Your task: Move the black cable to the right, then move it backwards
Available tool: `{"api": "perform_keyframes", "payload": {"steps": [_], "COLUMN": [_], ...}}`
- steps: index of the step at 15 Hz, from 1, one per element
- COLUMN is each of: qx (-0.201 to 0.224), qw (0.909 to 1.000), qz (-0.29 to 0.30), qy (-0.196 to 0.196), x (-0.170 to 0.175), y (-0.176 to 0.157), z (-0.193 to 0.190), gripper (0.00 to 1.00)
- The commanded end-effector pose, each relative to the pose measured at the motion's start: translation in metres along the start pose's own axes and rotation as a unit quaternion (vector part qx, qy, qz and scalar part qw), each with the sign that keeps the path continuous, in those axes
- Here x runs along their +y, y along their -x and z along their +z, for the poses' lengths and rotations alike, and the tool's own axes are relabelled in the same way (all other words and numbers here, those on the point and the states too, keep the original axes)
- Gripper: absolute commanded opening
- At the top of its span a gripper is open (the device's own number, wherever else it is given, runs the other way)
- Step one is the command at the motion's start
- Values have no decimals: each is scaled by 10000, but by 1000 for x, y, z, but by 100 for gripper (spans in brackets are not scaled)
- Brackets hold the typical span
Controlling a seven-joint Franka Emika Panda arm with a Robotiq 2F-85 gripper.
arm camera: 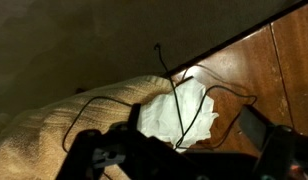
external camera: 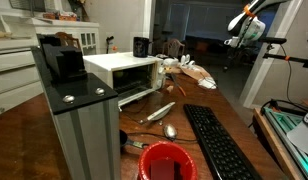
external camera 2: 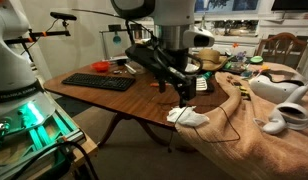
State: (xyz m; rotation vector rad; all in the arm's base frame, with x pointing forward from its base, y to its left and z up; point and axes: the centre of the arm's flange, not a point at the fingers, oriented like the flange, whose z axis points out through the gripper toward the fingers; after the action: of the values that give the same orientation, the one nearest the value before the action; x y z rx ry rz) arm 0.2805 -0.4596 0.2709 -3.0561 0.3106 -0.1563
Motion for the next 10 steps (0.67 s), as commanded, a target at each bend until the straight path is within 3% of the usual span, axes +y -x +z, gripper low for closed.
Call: {"api": "perform_keyframes", "payload": {"steps": [1, 10], "qx": [-22, 609], "qw": [9994, 9920], "qz": [-340, -1109], "qy": [-77, -46], "x": [8, 9], "y": [17, 38], "z": [33, 74], "gripper": [100, 100]}}
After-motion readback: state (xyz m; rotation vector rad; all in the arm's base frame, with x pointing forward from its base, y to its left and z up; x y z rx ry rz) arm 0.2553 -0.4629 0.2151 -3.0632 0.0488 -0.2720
